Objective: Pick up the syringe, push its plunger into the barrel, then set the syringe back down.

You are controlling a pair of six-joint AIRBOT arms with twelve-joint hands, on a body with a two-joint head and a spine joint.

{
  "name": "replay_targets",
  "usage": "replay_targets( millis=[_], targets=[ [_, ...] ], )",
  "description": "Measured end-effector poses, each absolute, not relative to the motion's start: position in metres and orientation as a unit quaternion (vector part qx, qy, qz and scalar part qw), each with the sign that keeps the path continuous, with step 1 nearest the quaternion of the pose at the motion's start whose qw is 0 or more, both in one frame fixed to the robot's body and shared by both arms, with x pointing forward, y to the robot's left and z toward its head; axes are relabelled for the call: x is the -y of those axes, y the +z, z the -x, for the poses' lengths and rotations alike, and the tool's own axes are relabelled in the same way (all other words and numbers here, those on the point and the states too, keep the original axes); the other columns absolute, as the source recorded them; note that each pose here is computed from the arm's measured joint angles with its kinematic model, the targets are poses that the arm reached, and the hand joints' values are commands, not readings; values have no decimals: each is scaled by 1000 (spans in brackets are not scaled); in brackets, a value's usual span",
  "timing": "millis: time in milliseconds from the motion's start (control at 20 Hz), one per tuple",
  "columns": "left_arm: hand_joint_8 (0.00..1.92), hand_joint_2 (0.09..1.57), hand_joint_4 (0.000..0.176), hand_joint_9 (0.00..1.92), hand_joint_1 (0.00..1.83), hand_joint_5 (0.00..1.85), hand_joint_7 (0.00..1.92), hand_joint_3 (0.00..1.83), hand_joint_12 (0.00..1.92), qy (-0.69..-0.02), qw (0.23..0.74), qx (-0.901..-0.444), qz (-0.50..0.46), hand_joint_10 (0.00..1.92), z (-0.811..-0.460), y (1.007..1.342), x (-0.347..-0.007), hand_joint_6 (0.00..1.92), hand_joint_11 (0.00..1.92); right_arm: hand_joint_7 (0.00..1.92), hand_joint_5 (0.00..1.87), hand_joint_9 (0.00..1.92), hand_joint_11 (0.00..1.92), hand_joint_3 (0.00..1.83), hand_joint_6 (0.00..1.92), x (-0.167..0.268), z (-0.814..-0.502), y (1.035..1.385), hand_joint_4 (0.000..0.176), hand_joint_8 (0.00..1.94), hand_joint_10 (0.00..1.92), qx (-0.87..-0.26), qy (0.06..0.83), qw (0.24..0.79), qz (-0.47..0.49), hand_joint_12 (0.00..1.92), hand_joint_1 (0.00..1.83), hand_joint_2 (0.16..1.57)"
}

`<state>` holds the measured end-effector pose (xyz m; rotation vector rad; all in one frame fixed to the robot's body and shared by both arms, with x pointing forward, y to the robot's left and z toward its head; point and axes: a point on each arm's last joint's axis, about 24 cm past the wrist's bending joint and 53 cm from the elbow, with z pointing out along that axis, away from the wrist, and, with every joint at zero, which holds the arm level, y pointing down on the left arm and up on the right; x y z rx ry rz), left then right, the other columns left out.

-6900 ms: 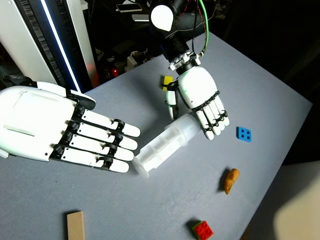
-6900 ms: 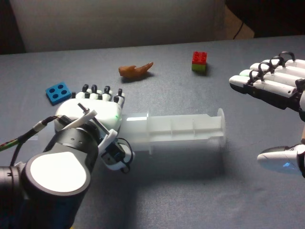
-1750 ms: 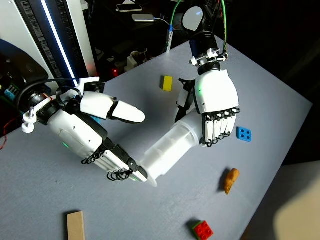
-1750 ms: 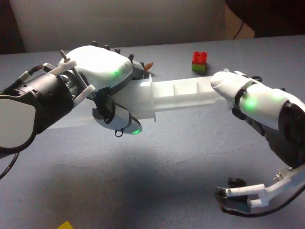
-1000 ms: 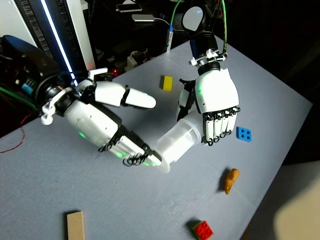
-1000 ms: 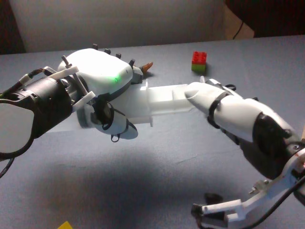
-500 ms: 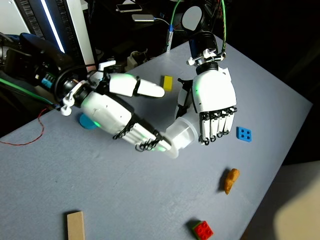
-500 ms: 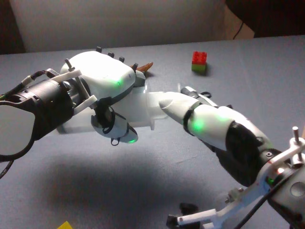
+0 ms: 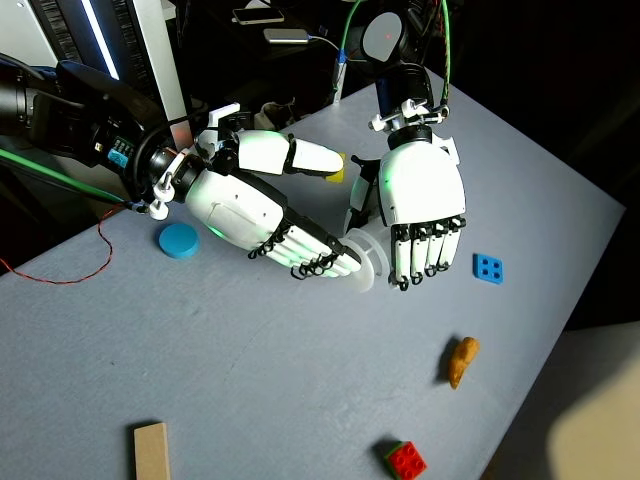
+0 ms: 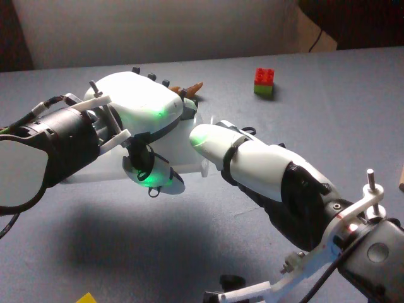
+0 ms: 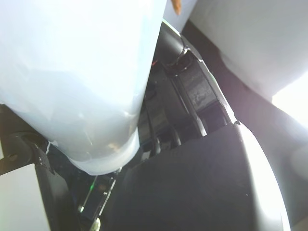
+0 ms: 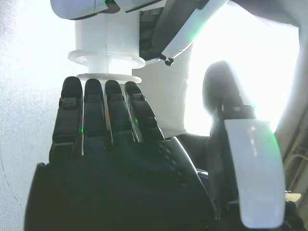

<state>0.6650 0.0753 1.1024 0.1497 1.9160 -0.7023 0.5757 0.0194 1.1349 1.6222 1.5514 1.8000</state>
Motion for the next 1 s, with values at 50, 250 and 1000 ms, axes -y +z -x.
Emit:
replay_targets(
  millis=[50, 250, 1000],
  targets=[
    [1060, 1114, 0, 964, 1495, 866, 902, 0, 1561, -293, 521, -799, -62, 1124, -665, 1102, -75, 905, 837, 32, 15, 36, 0, 1, 0, -18, -576, 1135, 0, 2, 2, -534, 620, 133, -559, 163, 266, 1162],
    [1095, 1119, 0, 938, 1494, 851, 889, 1, 1558, -300, 517, -800, -57, 1159, -663, 1102, -72, 897, 850, 46, 17, 43, 0, 1, 1, 0, -574, 1138, 0, 1, 1, -552, 623, 157, -531, 157, 263, 1159],
    [1071, 1126, 0, 941, 1492, 814, 894, 0, 1579, -321, 486, -810, -68, 1160, -640, 1079, -43, 956, 835, 50, 25, 50, 0, 1, 3, 107, -596, 1189, 0, 0, 1, -595, 598, 356, -401, 162, 274, 1158]
  ],
)
